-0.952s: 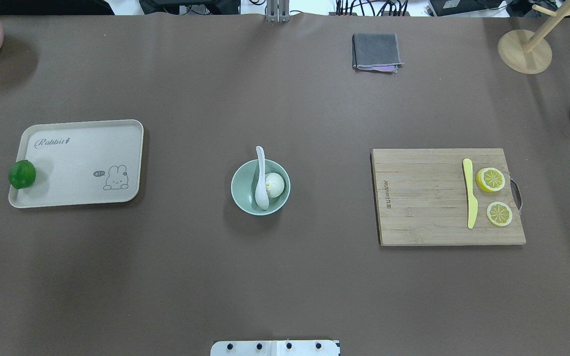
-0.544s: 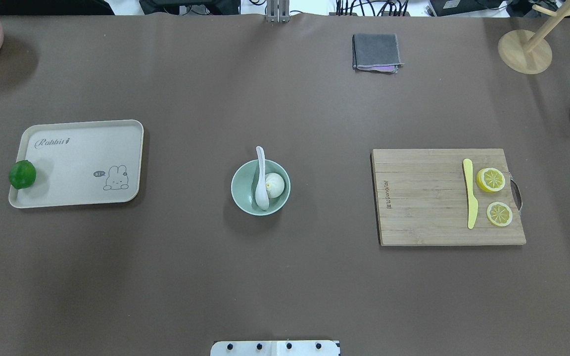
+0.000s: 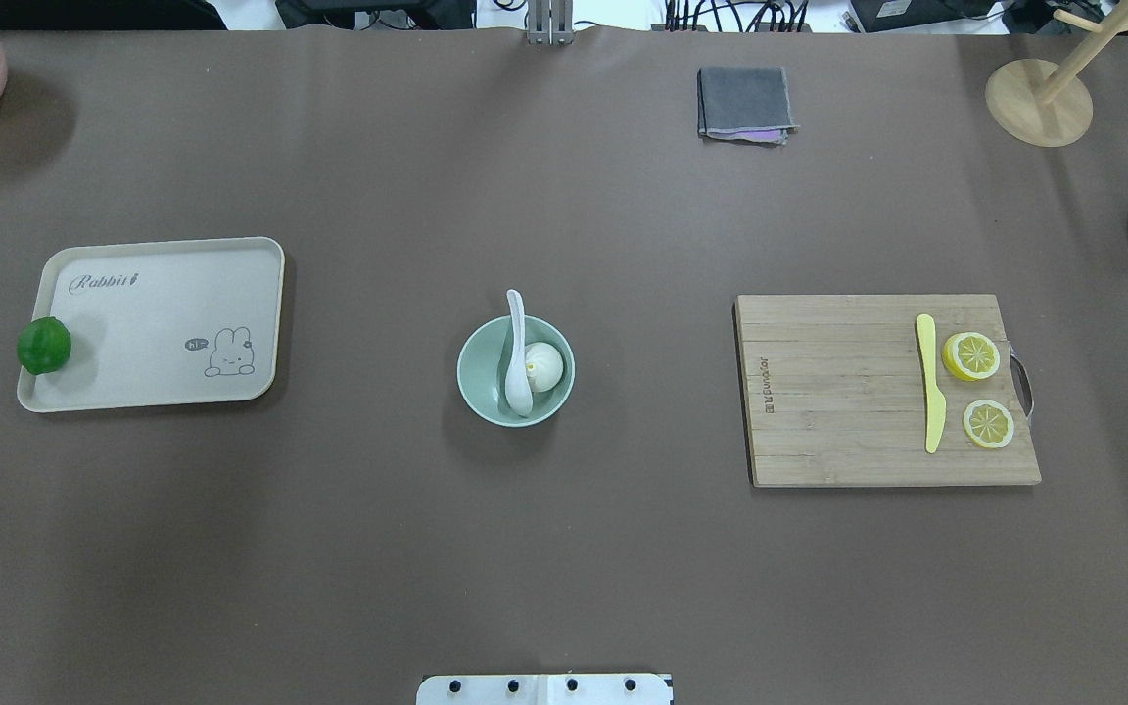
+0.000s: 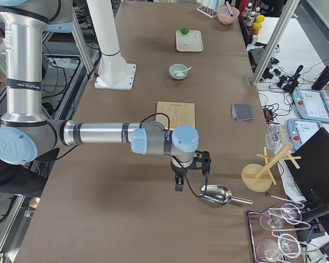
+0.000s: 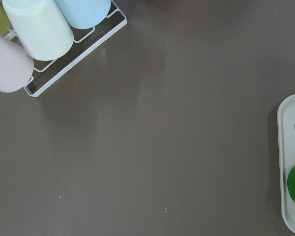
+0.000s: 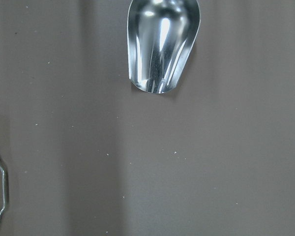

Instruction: Put spoon and bun in bowl

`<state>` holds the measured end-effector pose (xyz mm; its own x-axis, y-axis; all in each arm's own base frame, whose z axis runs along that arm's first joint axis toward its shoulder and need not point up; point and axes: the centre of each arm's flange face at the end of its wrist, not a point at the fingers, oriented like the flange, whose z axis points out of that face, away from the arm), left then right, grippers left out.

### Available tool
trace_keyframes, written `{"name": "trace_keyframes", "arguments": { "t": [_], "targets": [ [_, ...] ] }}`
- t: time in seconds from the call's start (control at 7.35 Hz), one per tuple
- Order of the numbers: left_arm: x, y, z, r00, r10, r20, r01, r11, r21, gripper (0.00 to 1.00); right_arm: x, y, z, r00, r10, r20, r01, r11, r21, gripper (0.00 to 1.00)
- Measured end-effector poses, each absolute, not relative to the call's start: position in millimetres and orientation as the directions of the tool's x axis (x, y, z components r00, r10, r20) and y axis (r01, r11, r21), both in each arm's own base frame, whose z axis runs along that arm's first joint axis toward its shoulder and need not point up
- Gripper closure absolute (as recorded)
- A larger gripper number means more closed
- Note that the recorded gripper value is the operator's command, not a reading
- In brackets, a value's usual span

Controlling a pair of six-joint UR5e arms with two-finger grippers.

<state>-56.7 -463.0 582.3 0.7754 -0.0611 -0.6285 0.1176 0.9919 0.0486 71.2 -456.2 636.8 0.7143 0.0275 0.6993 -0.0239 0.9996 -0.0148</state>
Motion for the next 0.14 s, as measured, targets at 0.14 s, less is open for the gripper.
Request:
{"name": "trace_keyframes", "arguments": {
  "t": [0.14],
  "targets": [
    [-56.8,-464.2,582.1,0.776,-0.061,-0.627,0.118,0.992,0.049,0.02,71.2,-456.8,636.1,0.714,0.026,0.699,-0.024,1.0,-0.013,0.0]
  ]
}}
